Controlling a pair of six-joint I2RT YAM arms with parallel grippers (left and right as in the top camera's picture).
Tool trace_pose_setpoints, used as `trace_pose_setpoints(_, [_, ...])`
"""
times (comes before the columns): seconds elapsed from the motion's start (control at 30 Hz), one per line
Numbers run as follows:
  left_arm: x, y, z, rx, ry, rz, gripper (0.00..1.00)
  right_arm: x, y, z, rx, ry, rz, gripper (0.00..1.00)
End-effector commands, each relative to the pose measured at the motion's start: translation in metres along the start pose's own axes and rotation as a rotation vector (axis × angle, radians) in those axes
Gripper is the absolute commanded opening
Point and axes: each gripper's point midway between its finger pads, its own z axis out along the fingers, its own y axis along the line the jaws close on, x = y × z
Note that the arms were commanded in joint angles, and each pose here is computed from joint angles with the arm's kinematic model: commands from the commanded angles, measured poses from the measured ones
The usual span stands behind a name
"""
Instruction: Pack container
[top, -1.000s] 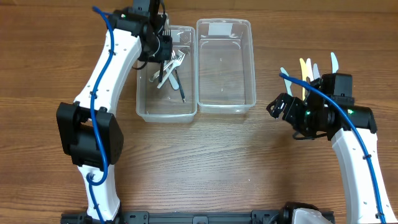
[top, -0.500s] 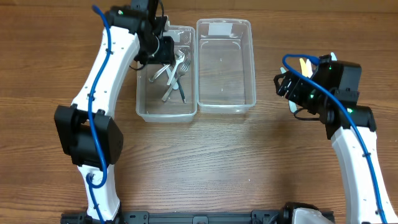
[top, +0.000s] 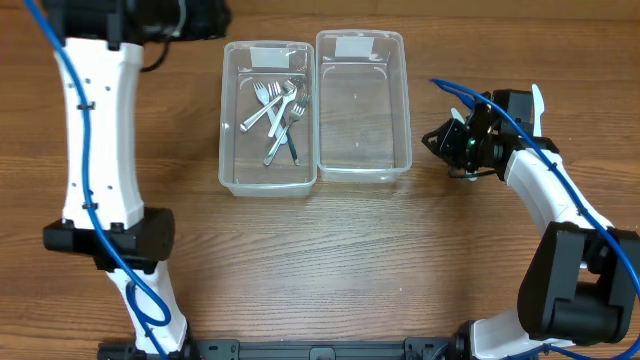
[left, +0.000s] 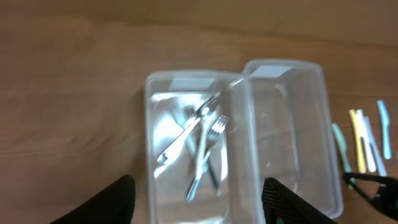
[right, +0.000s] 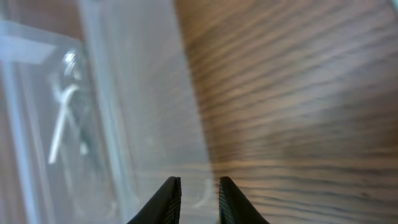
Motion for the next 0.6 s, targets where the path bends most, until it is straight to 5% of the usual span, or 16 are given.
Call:
trace_pose_setpoints(0.0, [0.008,0.024,-0.009,-0.066,0.028,-0.036,0.72,0.011,0.040,0.002,-0.138,0.055,-0.043,0.23])
trace_pose_setpoints(0.1, [0.013,0.040,-0.011,-0.136,0.044,-0.050,0.82,0.026,0.057,0.011,-0.149,0.095,-0.083,0.23])
trace_pose_setpoints(0.43, [0.014,0.053,-0.013,-0.210,0.043,-0.051,0.87,0.023,0.057,0.011,-0.078,0.054,-0.116,0.15])
trace_pose_setpoints(0.57, [0.014,0.062,-0.015,-0.261,0.042,-0.049,0.90,-0.018,0.056,-0.028,-0.088,-0.078,-0.104,0.29])
